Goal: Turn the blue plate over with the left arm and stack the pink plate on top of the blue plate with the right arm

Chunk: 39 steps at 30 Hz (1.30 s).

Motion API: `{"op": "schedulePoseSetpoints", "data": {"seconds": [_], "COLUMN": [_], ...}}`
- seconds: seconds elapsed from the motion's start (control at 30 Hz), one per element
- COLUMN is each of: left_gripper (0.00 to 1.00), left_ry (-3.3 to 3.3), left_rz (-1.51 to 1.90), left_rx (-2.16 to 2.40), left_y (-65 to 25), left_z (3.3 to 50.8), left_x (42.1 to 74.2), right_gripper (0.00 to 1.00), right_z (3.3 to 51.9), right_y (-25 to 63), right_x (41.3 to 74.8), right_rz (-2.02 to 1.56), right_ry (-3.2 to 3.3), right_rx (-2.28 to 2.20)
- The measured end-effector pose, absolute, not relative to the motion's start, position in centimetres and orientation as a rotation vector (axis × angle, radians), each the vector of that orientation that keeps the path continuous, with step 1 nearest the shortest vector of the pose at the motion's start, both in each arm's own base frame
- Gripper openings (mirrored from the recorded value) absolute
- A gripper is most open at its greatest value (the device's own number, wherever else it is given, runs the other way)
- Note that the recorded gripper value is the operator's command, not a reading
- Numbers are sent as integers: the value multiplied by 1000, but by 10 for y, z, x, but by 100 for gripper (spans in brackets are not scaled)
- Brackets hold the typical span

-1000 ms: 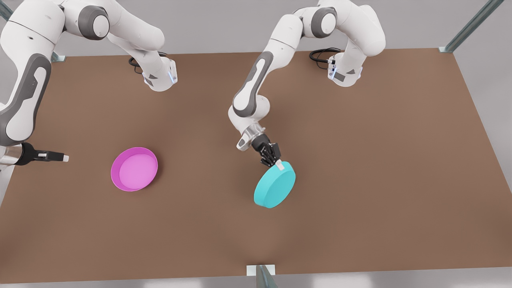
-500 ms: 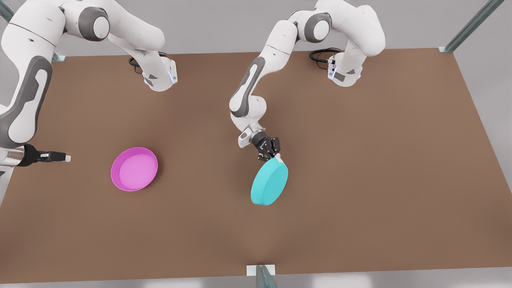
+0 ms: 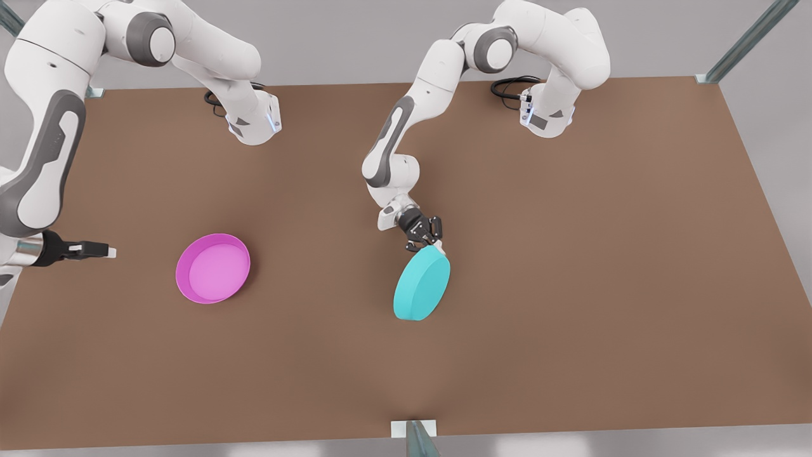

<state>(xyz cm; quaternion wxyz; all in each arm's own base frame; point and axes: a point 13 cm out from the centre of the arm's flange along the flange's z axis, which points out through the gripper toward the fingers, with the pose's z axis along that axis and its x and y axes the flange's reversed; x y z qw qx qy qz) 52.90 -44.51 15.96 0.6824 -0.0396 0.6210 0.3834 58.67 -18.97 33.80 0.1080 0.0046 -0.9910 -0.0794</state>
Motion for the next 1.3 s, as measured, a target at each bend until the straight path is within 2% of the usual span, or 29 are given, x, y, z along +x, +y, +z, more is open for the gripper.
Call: {"op": "schedulePoseSetpoints", "data": {"seconds": [0.6, 0.63, 0.7, 0.77, 0.9, 0.97, 1.0, 1.1, 1.13, 1.17, 1.2, 1.27, 1.3], "left_gripper": [21, 43, 68, 75, 75, 75, 75, 75, 75, 75, 75, 79, 95], "left_ry": [1366, 1364, 1363, 1371, 1425, 1550, 1653, 2073, 2218, 2341, 2422, 2481, 2496], "left_rz": [747, 743, 727, 703, 621, 445, 335, 100, 45, 30, 67, 203, 254], "left_rx": [-147, -151, -156, -171, -235, -425, -559, -978, -1116, -1242, -1365, -1595, -1696], "left_y": [-450, -450, -454, -463, -499, -575, -613, -646, -627, -596, -555, -451, -393], "left_z": [125, 124, 124, 125, 129, 170, 210, 366, 432, 482, 507, 512, 511], "left_x": [504, 504, 499, 487, 443, 405, 379, 312, 305, 312, 339, 430, 473], "right_gripper": [100, 100, 100, 100, 100, 100, 100, 100, 100, 100, 100, 100, 100], "right_z": [326, 326, 326, 324, 321, 319, 319, 319, 319, 319, 319, 319, 317], "right_y": [-192, -192, -193, -193, -194, -197, -198, -199, -199, -199, -199, -199, -199], "right_x": [584, 584, 584, 584, 584, 583, 583, 583, 583, 583, 583, 583, 583], "right_rz": [-259, -259, -260, -261, -263, -265, -265, -266, -266, -266, -266, -266, -266], "right_ry": [-2894, -2894, -2894, -2890, -2887, -2885, -2885, -2884, -2884, -2884, -2884, -2884, -2882], "right_rx": [-23, -24, -25, -26, -31, -37, -39, -41, -41, -41, -41, -41, -41]}}
